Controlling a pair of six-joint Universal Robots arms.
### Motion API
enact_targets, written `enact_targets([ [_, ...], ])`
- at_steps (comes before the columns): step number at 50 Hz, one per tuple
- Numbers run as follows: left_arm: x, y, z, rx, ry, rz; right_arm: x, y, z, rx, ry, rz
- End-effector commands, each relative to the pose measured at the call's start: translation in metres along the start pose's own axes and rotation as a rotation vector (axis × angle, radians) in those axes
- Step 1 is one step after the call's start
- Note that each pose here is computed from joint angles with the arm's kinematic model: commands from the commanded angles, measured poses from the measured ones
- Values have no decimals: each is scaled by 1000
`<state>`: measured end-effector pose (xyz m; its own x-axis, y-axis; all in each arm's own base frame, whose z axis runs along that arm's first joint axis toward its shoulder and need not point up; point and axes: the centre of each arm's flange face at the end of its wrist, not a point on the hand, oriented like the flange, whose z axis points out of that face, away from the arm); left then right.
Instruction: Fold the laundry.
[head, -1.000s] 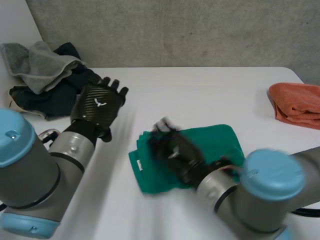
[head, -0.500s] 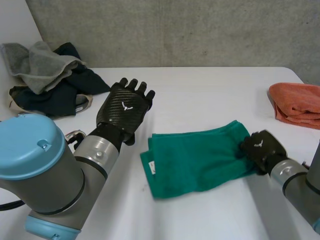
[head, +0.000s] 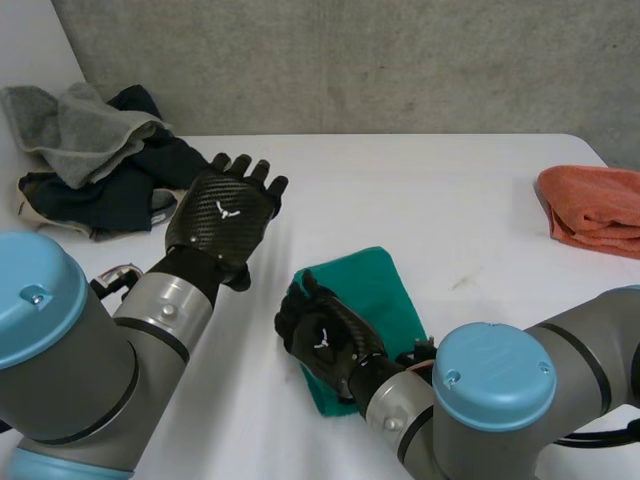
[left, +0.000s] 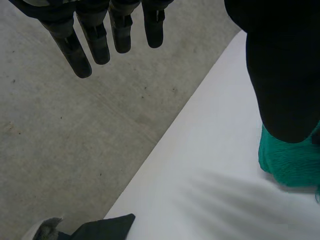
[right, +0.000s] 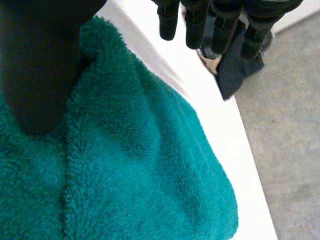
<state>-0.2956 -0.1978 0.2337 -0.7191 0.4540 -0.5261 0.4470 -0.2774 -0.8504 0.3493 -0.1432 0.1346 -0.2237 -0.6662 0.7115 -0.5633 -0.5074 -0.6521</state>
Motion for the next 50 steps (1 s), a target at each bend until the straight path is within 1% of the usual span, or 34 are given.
enact_targets([
  [1, -7, -12, 8, 43, -27, -101, 81, 6, -19, 10, 235, 371],
  [2, -8, -17, 11, 57, -28, -140, 94, 9, -22, 18, 272, 443],
  [4, -9, -22, 13, 74, -28, -171, 107, 13, -27, 31, 310, 552],
  [5, -10, -28, 15, 91, -28, -205, 117, 17, -30, 46, 322, 654],
  [8, -3, -36, 17, 106, -4, -258, 129, 26, -34, 25, 299, 815],
  [9, 8, -40, 18, 105, 32, -291, 134, 29, -35, 8, 292, 841],
  [12, 27, -45, 20, 92, 91, -343, 149, 40, -41, -67, 293, 905],
  [13, 40, -44, 21, 62, 127, -367, 150, 43, -41, -88, 285, 919],
  [16, 57, -34, 27, -9, 162, -390, 147, 54, -35, -169, 248, 953],
  [17, 66, -24, 32, -66, 173, -394, 144, 58, -31, -189, 235, 962],
  [20, 79, -4, 37, -164, 177, -388, 137, 73, -17, -241, 204, 985],
  [21, 87, 8, 37, -223, 174, -376, 136, 77, -13, -249, 198, 988],
  [24, 100, 26, 36, -313, 156, -348, 129, 90, -2, -278, 174, 1005],
  [28, 106, 42, 33, -378, 127, -314, 120, 104, 10, -307, 145, 1003],
  [32, 108, 54, 29, -430, 112, -280, 108, 110, 18, -330, 104, 956],
  [36, 108, 60, 21, -481, 130, -260, 93, 105, 24, -334, 45, 849],
  [39, 107, 59, 17, -504, 139, -250, 91, 105, 25, -344, 31, 737],
  [43, 102, 49, 17, -484, 131, -257, 96, 101, 24, -332, 34, 666],
  [45, 96, 40, 19, -457, 120, -268, 99, 98, 22, -322, 39, 655],
  [49, 73, 4, 20, -352, 87, -298, 112, 82, 14, -275, 82, 618],
  [50, 65, -10, 19, -303, 76, -306, 114, 79, 12, -265, 91, 612],
])
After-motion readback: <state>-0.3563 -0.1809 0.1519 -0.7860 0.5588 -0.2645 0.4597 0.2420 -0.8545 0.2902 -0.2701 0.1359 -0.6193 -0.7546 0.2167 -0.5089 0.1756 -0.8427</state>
